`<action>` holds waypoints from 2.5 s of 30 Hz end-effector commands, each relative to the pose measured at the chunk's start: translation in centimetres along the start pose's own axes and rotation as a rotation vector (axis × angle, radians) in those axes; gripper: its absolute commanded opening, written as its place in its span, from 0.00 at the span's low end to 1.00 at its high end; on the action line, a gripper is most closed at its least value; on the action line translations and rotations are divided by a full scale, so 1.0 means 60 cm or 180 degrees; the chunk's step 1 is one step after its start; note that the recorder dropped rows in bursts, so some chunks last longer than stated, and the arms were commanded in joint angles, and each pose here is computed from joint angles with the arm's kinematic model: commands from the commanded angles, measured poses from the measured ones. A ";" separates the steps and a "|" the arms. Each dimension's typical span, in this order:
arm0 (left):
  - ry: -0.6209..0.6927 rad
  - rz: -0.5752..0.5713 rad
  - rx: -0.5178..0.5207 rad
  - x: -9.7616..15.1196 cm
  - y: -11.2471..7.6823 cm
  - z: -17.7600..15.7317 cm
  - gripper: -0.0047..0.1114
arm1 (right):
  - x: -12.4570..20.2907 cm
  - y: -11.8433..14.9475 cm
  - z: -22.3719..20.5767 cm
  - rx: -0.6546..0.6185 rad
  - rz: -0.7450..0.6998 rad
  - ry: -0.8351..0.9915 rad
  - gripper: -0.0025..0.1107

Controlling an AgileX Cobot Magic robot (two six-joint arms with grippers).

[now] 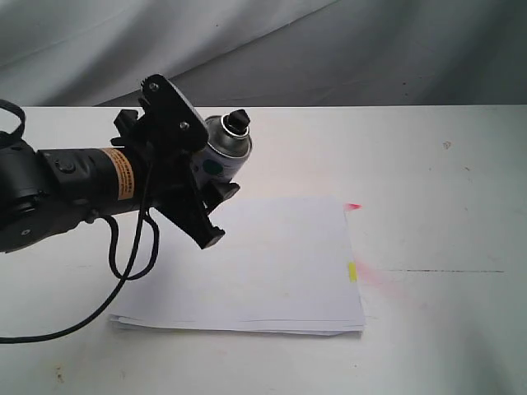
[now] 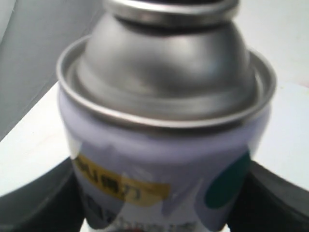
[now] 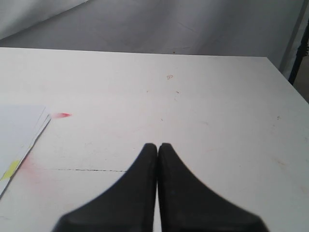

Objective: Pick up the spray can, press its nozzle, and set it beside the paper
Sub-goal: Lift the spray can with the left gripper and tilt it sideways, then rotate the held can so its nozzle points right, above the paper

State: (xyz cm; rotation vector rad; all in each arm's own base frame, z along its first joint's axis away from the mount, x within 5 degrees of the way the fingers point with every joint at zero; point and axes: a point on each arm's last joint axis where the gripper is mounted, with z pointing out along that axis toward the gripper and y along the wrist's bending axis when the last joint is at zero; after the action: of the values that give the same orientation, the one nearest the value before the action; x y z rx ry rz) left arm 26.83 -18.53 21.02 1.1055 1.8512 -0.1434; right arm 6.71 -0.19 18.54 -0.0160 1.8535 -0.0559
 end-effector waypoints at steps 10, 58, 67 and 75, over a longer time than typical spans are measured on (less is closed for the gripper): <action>0.0139 0.0000 -0.0179 0.022 0.039 -0.003 0.04 | 0.002 -0.001 0.000 0.0021 0.0040 0.0000 0.02; 0.0271 0.0358 -0.0196 0.098 0.084 0.046 0.04 | 0.002 -0.001 0.000 0.0021 0.0040 0.0000 0.02; 0.0447 -0.0203 -0.0614 0.108 0.102 0.043 0.04 | 0.002 -0.001 0.000 0.0021 0.0040 0.0000 0.02; 0.0461 -0.0081 -0.0604 0.108 0.102 0.043 0.04 | 0.002 -0.001 0.000 0.0021 0.0040 0.0000 0.02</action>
State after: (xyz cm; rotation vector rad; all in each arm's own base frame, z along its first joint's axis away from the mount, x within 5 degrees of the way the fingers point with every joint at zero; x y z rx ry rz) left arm 31.74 -12.17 16.03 1.0061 2.0110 0.0903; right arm 6.71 -0.19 18.54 -0.0129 1.8535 -0.0536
